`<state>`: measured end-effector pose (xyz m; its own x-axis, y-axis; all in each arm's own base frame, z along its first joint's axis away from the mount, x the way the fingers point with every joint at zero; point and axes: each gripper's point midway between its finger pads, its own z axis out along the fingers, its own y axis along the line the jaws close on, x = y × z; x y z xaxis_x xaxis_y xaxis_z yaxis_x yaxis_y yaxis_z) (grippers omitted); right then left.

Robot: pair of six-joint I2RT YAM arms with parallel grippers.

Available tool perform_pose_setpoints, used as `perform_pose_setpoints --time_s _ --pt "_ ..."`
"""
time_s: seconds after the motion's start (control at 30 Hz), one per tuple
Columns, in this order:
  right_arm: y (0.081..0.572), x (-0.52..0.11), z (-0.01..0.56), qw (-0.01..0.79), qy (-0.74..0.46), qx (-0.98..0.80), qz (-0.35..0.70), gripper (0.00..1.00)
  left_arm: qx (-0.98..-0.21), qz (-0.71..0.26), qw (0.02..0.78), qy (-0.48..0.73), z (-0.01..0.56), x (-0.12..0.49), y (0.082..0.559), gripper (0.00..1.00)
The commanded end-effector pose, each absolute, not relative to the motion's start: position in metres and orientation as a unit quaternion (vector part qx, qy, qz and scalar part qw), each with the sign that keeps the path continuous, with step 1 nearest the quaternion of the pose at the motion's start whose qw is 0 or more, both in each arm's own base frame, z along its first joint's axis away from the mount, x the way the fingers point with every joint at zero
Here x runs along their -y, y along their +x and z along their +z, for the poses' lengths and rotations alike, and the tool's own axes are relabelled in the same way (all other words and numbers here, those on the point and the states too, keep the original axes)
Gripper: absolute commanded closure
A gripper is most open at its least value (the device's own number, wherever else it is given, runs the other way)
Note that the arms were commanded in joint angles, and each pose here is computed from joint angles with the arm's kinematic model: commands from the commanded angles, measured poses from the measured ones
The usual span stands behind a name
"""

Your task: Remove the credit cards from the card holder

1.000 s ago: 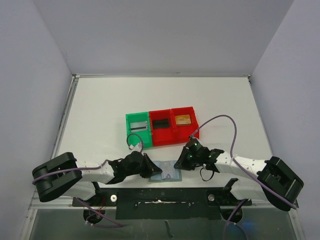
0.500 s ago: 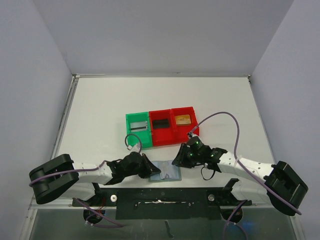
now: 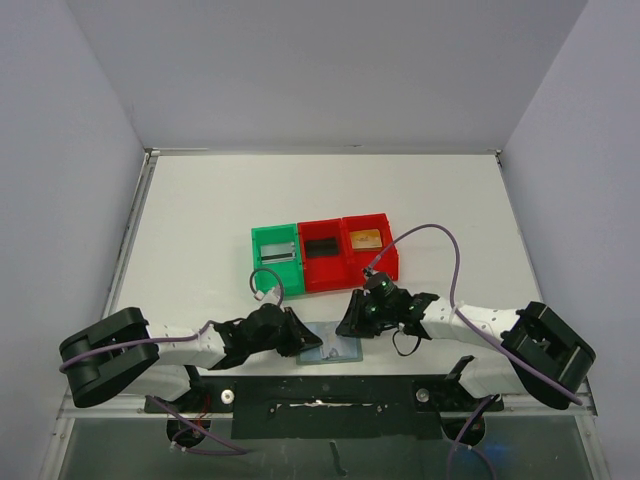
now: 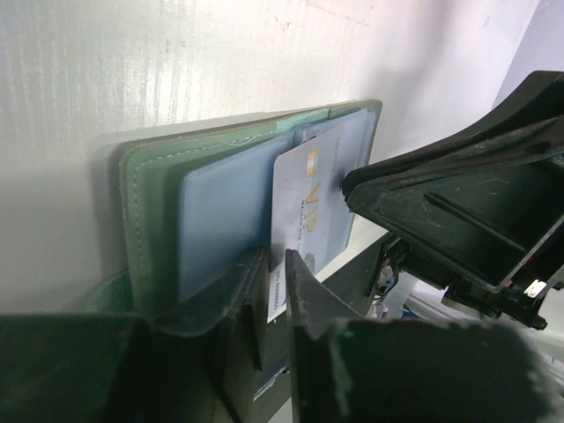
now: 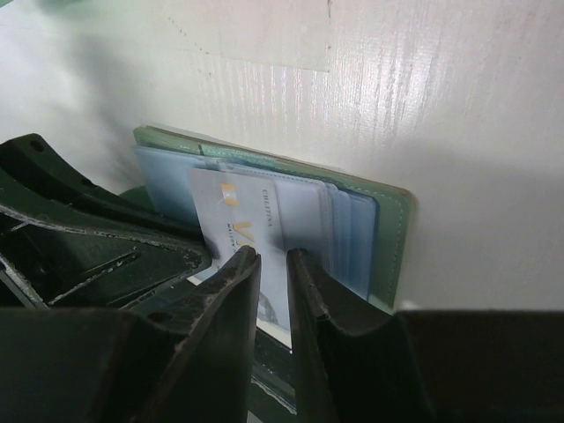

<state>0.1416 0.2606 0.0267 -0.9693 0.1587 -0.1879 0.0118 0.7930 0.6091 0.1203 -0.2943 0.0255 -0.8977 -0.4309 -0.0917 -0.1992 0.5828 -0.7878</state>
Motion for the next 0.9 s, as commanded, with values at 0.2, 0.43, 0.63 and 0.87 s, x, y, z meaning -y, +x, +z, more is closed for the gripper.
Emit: perform_pose_setpoints --time_s 0.2,0.43,0.63,0.87 --pt "0.139 -0.257 0.02 0.114 0.056 -0.943 0.308 0.8 -0.866 -0.445 0.142 -0.18 0.035 0.306 0.127 0.74" --pt "0.138 -0.256 0.018 0.113 0.056 -0.944 0.306 0.81 -0.863 -0.452 0.125 -0.188 0.029 0.31 0.124 0.72" --pt "0.139 -0.256 0.02 0.116 0.056 -0.943 0.308 0.82 -0.86 -0.456 0.122 -0.193 0.029 0.309 0.123 0.76" --pt "0.17 -0.254 0.058 0.181 0.04 -0.942 0.279 0.65 -0.861 -0.455 0.124 -0.192 0.029 0.31 0.124 0.82"
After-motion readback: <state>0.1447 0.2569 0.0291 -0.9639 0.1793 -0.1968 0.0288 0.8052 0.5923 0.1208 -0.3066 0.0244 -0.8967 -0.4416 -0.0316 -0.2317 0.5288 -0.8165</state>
